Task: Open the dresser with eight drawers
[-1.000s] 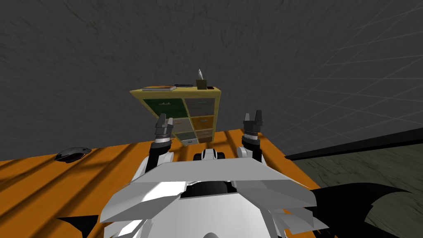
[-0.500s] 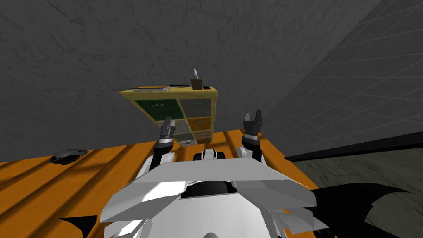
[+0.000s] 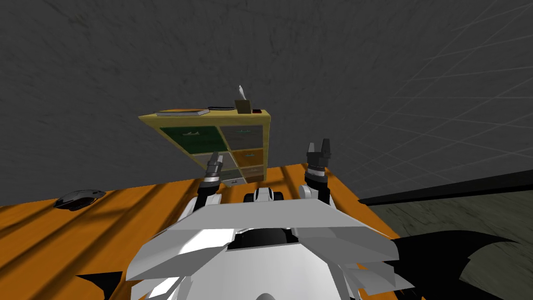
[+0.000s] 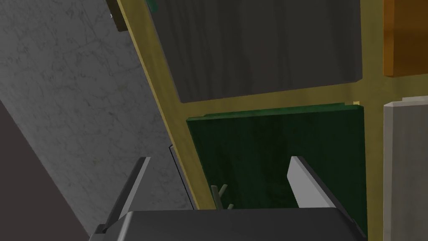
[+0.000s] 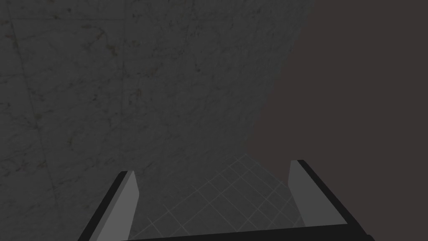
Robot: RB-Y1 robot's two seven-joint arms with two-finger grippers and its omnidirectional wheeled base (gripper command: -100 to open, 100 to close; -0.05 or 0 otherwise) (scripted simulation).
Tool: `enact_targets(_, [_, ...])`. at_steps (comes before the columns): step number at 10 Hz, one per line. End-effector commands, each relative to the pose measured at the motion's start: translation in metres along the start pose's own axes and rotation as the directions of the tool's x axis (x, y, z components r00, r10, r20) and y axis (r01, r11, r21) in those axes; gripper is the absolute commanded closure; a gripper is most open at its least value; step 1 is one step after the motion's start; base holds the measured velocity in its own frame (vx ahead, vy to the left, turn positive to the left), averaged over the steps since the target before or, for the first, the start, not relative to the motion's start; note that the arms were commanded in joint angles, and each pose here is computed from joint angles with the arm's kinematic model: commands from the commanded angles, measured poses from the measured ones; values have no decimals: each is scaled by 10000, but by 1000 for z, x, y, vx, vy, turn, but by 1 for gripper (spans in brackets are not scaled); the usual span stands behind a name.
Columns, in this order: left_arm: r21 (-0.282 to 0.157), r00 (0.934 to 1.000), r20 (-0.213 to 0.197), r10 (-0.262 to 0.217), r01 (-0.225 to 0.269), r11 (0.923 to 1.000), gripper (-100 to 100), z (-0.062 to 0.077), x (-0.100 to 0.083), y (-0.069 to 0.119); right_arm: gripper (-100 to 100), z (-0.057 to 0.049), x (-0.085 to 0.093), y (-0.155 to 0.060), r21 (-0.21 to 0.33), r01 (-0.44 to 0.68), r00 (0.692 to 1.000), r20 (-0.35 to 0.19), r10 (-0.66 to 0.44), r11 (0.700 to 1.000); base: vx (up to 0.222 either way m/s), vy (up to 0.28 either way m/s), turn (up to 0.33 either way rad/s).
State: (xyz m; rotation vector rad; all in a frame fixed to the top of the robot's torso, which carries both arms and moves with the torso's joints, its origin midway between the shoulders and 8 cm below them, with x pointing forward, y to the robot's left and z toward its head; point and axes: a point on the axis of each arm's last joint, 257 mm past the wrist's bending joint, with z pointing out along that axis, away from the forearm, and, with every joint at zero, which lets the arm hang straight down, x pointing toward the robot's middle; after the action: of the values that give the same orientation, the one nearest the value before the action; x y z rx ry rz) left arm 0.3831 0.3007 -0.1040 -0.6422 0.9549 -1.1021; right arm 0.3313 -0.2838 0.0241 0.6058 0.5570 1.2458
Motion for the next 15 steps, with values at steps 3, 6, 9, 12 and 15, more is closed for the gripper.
enact_targets(3, [-469, 9998, -156, 158, -165, 9988, -100, -9, 7, 28, 0, 0, 0, 0, 0, 0, 10000, 0, 0, 10000, 32, -55, -2])
enact_targets(6, [-754, 9993, -272, 259, -279, 9968, -100, -16, 11, 45, 0, 0, 0, 0, 0, 0, 10000, 0, 0, 10000, 35, -56, -3])
enact_targets(9, [-1074, 9985, -402, 359, -400, 9934, -100, -25, 16, 64, 0, 0, 0, 0, 0, 0, 10000, 0, 0, 10000, 39, -52, -4])
enact_targets(12, [-1444, 9975, -539, 448, -522, 9881, -100, -35, 22, 85, 0, 0, 0, 0, 0, 0, 10000, 0, 0, 10000, 44, -72, -3])
enact_targets(15, [-1838, 9968, -636, 481, -591, 9812, -100, -48, 29, 107, 0, 0, 0, 0, 0, 0, 10000, 0, 0, 10000, 56, -73, -3])
